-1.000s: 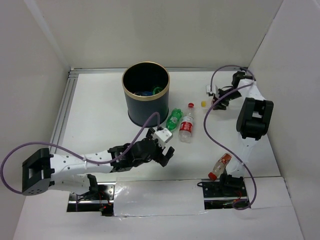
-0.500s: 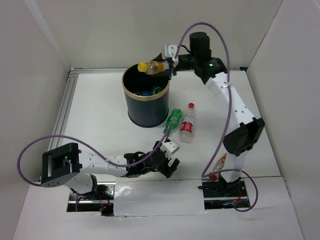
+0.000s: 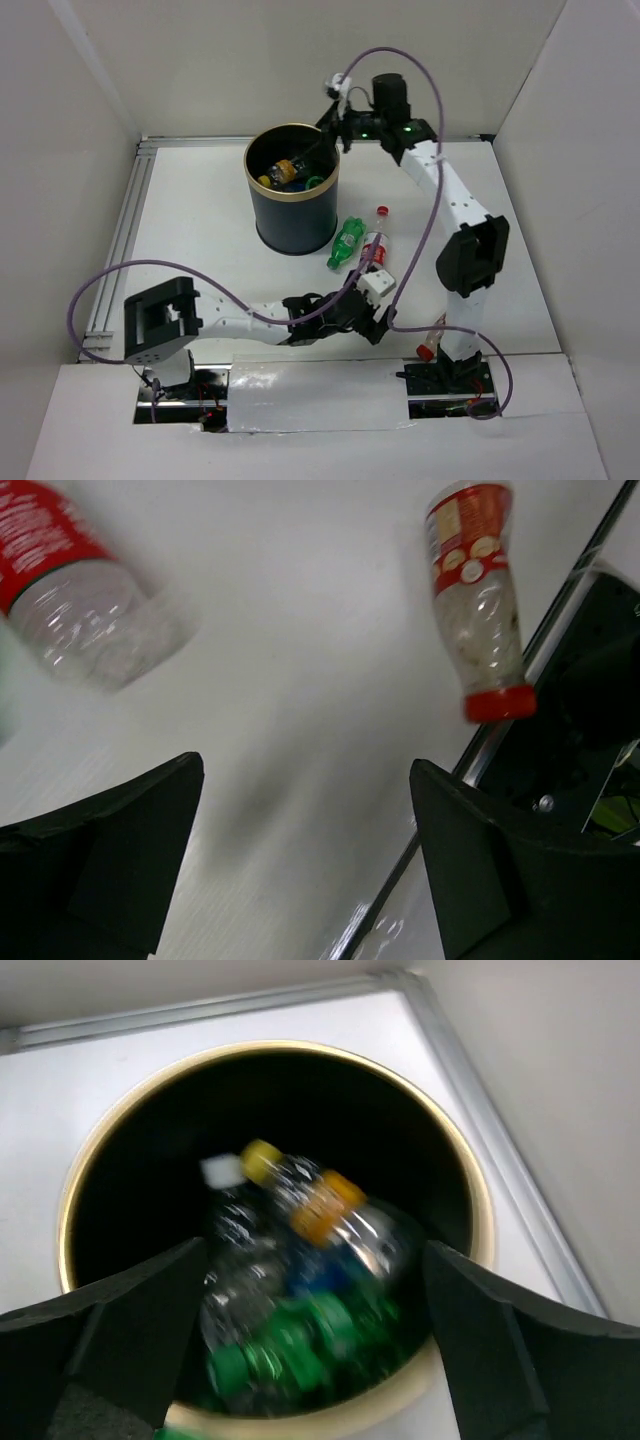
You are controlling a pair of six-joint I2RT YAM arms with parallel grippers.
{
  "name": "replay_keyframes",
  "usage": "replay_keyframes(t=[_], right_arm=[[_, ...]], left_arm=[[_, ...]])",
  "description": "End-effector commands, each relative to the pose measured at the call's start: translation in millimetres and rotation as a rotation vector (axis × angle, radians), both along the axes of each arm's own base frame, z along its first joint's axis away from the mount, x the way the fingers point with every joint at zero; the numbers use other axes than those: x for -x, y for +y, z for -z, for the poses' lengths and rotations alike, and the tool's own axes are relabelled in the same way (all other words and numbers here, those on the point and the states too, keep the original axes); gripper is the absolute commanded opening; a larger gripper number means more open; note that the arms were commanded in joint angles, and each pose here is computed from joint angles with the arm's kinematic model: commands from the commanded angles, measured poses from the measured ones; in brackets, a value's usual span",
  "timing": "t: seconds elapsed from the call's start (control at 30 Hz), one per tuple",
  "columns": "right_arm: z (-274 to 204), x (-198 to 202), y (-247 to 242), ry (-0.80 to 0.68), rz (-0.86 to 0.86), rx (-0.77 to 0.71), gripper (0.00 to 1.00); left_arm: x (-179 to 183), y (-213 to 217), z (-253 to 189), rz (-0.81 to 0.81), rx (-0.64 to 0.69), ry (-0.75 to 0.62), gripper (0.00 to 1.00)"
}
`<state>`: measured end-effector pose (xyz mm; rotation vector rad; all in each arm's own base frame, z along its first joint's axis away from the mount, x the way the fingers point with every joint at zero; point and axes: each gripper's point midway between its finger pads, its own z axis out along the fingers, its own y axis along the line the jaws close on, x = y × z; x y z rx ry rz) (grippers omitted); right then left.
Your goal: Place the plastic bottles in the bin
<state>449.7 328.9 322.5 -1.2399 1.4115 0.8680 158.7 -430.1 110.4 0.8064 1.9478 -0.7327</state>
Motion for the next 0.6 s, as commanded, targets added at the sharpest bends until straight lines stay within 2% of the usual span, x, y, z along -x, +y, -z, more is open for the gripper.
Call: replay_keyframes(t=[0.0,0.03,0.07,0.1,0.13,0.17,0.2,0.23,0.27,0.3,0.33,0.37,0.4,0.53,0.57], right_arm=[[-80.3,-17.8,-88.8,-0.095,0.318,-0.063,0.94],[-65.6,-21.5,-108.5,-0.061,0.362,-0.031,0.8],[-57.3,-19.8,-147.4,-0.007,0.419,-0.004,0.37],[-49.0,-17.9,-166.8,0.024,0.447,0.01,0.2],[-22.9,-15.7,-187.9,0.11,0.502,0.03,0.1],[-10.9,-15.9,-223.7,0.15,0.578,0.037,0.06],[-14.5,-0.2,-239.8,0.158,0.6,0.027,0.13],[-7.0,8.0,-255.5,0.182,0.628,0.024,0.26],[23.6,17.9,-283.2,0.254,0.686,0.025,0.34],[15.0,33.7,-292.8,0.228,0.709,0.011,0.39],[21.7,43.2,-300.7,0.231,0.713,0.011,0.5],[43.8,54.2,-307.9,0.278,0.734,0.019,0.53],[39.5,64.2,-320.7,0.254,0.771,0.018,0.54],[60.6,87.7,-340.9,0.308,0.811,-0.003,0.6],[63.4,92.7,-341.8,0.317,0.808,-0.015,0.61]], left_arm=[[0.1,-43.8,-22.2,0.082,0.086,-0.036,0.95],[2.4,-51.7,-21.1,0.1,0.093,-0.02,0.93],[3.1,-64.2,-16.5,0.12,0.086,-0.008,0.91],[7.0,-72.9,-16.5,0.141,0.101,0.018,0.91],[9.5,-78.2,-12.9,0.147,0.101,0.046,0.89],[11.4,-83.7,-9.5,0.154,0.101,0.069,0.89],[13.2,-93.6,-6.1,0.167,0.108,0.091,0.89],[15.0,-100.2,-7.2,0.172,0.13,0.11,0.89],[16.6,-108.0,-12.1,0.186,0.148,0.121,0.93],[18.2,-113.3,-13.2,0.203,0.161,0.123,0.93],[22.7,-119.5,-7.8,0.227,0.166,0.146,0.94],[25.6,-123.9,-8.2,0.241,0.174,0.163,0.94],[26.4,-131.0,-14.5,0.257,0.191,0.163,0.96],[42.5,-147.4,-8.8,0.354,0.211,0.218,0.96],[44.1,-149.8,4.6,0.356,0.189,0.242,0.96]])
